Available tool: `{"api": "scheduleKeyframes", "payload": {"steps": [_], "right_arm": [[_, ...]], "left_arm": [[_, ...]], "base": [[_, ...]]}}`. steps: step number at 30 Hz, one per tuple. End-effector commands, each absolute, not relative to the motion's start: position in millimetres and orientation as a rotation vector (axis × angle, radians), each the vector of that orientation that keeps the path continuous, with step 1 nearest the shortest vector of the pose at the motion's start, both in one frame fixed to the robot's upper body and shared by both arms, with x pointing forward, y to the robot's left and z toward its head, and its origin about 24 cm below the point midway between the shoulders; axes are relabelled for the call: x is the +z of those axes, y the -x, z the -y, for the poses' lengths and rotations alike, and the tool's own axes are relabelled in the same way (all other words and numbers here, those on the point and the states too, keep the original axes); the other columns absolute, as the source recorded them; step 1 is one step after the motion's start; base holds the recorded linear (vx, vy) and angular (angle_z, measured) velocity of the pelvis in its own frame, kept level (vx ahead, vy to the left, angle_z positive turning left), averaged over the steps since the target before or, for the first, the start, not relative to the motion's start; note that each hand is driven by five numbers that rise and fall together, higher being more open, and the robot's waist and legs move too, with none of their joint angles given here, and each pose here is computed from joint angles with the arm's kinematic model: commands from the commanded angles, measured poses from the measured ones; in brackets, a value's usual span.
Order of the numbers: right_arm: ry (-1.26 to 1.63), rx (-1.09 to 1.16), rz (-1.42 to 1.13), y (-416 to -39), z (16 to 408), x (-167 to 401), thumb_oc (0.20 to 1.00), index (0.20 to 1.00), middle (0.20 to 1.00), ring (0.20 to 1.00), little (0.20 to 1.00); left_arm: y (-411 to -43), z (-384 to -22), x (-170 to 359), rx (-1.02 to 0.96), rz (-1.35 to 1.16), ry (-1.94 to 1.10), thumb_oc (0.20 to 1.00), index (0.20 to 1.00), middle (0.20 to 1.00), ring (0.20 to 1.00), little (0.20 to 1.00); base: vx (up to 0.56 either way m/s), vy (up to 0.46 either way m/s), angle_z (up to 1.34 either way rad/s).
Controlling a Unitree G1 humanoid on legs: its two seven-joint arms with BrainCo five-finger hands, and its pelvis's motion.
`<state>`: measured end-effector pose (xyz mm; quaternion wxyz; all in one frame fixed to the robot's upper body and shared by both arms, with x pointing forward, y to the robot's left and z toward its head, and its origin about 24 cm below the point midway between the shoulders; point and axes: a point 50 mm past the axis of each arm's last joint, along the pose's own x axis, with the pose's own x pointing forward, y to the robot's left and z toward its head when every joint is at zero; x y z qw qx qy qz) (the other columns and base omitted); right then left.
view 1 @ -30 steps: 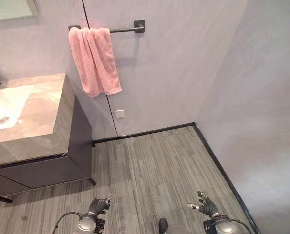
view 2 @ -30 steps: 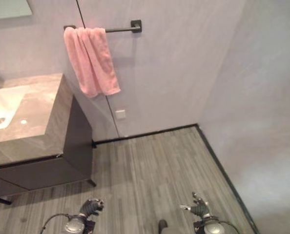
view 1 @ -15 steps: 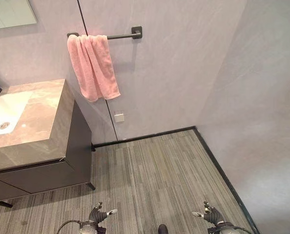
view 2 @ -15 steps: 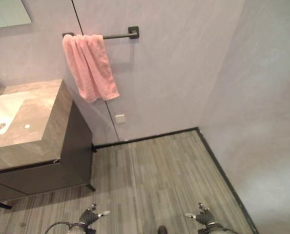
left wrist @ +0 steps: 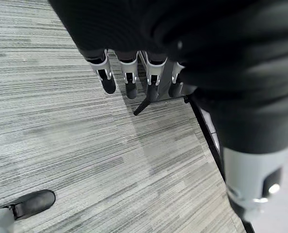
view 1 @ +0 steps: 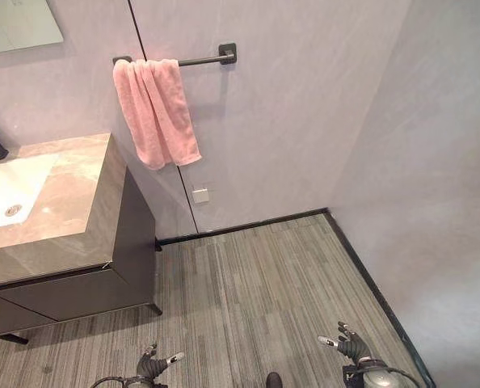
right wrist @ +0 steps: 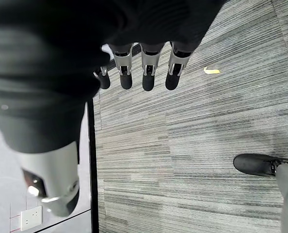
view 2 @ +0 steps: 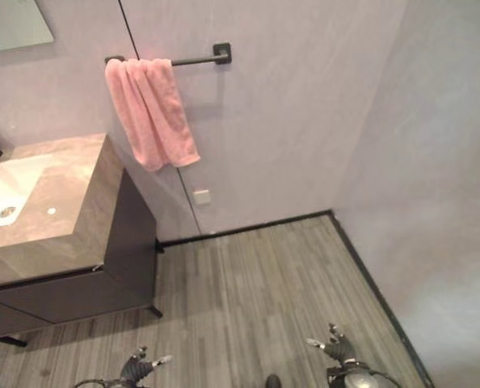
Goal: Put brush and paste in cup on sink, flatten towel.
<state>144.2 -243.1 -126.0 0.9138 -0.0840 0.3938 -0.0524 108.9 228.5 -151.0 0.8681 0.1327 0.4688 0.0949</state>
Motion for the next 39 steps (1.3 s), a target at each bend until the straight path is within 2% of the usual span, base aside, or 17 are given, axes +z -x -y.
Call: {"api": "scheduleKeyframes", "payload": {"steps": [1, 7, 17, 26, 39], "right_arm": [[0.168, -0.086, -0.728, -161.5, 236.7, -118.7, 1.000, 1.000, 1.000, 1.000, 1.000], [0.189, -0.084, -0.735, -161.3, 238.6, -118.7, 1.000, 1.000, 1.000, 1.000, 1.000], [0.131, -0.104, -0.762, -150.5, 229.8, -125.7, 1.000, 1.000, 1.000, 1.000, 1.000], [0.124, -0.123, -0.701, -155.5, 232.4, -117.1, 1.000, 1.000, 1.000, 1.000, 1.000], [0.235, -0.082, -0.668, -152.2, 251.1, -105.1, 1.000, 1.000, 1.000, 1.000, 1.000]], "left_arm": [[-124.3, -245.6, -141.3, 0.251, -0.907, -0.320, 1.000, 1.000, 1.000, 1.000, 1.000], [-132.1, -239.3, -139.5, 0.189, -0.882, -0.354, 1.000, 1.000, 1.000, 1.000, 1.000], [-155.1, -212.6, -134.4, -0.045, -0.804, -0.462, 1.000, 1.000, 1.000, 1.000, 1.000], [-162.0, -212.5, -132.8, -0.029, -0.796, -0.462, 1.000, 1.000, 1.000, 1.000, 1.000], [-172.4, -188.5, -131.6, -0.093, -0.761, -0.436, 1.000, 1.000, 1.000, 1.000, 1.000]], "base": [[-0.03, 0.049, 0.00], [0.00, 0.088, 0.01], [0.04, 0.131, -0.05], [0.22, -0.018, 0.19], [0.25, -0.139, 0.27]]}}
